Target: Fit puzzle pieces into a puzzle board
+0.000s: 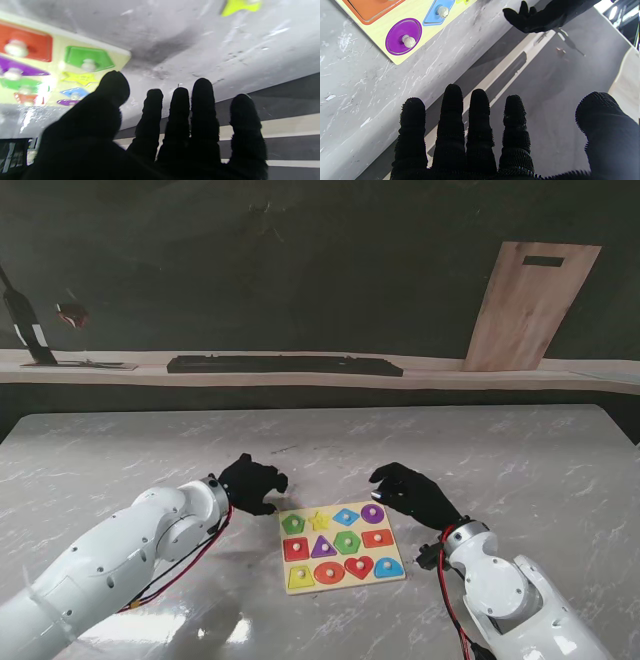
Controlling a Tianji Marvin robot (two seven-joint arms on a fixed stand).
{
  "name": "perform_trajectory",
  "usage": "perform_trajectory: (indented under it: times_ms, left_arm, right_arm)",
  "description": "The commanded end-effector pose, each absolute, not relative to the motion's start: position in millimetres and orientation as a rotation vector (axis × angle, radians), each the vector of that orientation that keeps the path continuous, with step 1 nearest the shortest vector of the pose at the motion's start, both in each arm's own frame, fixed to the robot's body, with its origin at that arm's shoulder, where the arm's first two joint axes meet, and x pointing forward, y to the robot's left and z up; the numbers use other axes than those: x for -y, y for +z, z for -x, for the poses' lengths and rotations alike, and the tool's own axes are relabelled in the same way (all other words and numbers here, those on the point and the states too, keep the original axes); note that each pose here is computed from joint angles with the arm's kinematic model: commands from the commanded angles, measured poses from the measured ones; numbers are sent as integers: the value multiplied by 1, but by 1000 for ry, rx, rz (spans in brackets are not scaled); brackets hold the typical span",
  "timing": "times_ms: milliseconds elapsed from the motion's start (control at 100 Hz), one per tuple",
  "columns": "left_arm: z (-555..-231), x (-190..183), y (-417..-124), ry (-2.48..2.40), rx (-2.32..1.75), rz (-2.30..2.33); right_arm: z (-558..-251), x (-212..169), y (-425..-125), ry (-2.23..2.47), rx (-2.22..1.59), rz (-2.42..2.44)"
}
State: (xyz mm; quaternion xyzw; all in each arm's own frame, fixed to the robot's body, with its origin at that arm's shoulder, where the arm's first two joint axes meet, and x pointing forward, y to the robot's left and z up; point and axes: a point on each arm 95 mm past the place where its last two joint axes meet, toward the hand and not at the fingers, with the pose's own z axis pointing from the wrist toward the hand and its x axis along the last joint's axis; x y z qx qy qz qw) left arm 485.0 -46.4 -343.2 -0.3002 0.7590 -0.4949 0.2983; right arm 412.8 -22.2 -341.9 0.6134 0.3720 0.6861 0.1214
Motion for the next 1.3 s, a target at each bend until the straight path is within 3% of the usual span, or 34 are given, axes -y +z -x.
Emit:
perform_trajectory:
  times_ms: [0, 400, 1290]
  left_arm:
    - [-485, 29, -344, -1283, -2012, 829]
    - [-479, -13, -347, -1098, -1934, 816]
    - [-481, -25, -363, -1050, -1898, 884]
  right_arm:
    - [-410, 20, -344, 2005, -1090, -1797]
    - [-412, 20, -345, 1995, -1092, -1808]
    - [-413, 20, -346, 1989, -1096, -1810]
